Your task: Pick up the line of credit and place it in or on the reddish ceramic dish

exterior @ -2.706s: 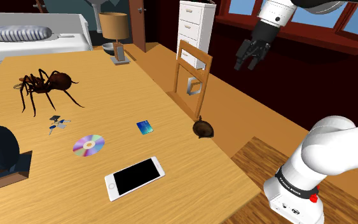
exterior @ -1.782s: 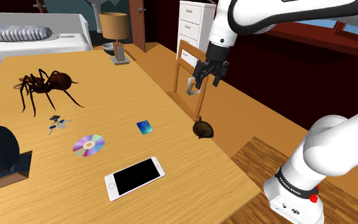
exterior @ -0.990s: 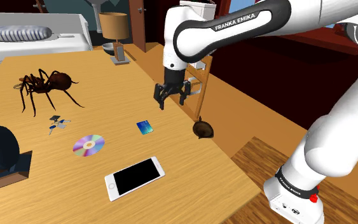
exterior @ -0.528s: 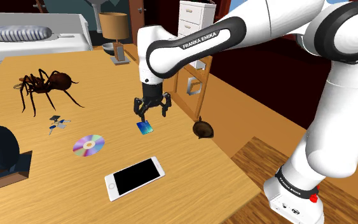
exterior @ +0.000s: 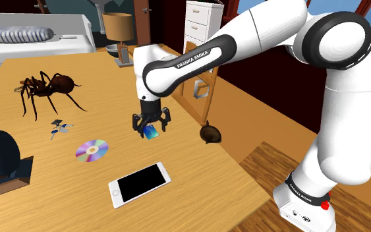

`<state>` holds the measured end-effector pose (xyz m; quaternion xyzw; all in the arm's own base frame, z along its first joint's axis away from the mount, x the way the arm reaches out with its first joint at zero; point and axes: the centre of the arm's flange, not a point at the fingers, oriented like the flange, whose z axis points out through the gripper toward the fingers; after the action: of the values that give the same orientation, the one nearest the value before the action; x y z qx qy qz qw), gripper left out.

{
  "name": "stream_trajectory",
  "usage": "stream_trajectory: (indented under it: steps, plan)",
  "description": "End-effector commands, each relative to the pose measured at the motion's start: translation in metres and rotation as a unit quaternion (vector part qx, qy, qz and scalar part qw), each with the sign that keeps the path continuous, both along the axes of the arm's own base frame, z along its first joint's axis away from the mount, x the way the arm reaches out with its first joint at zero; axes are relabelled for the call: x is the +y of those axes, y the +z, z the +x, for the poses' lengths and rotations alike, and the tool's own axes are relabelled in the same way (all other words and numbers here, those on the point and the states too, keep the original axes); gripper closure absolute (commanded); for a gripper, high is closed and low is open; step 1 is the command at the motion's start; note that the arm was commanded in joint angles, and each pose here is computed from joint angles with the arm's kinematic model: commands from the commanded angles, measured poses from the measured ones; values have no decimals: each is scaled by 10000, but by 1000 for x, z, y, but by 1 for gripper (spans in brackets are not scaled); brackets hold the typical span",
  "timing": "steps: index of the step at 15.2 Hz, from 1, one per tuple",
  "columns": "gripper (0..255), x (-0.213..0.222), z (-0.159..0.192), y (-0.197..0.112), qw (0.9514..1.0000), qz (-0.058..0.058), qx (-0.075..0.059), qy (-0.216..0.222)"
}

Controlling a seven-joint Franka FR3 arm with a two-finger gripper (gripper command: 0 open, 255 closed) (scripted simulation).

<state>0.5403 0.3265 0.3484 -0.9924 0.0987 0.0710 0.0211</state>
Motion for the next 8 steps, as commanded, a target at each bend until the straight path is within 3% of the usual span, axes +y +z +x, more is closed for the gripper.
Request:
stream_trajectory:
  steps: [1,8]
  plan:
    - [0,1,-1,-9,10000,1,-1,0]
    - [0,1,-2,-12,10000,1,-1,0]
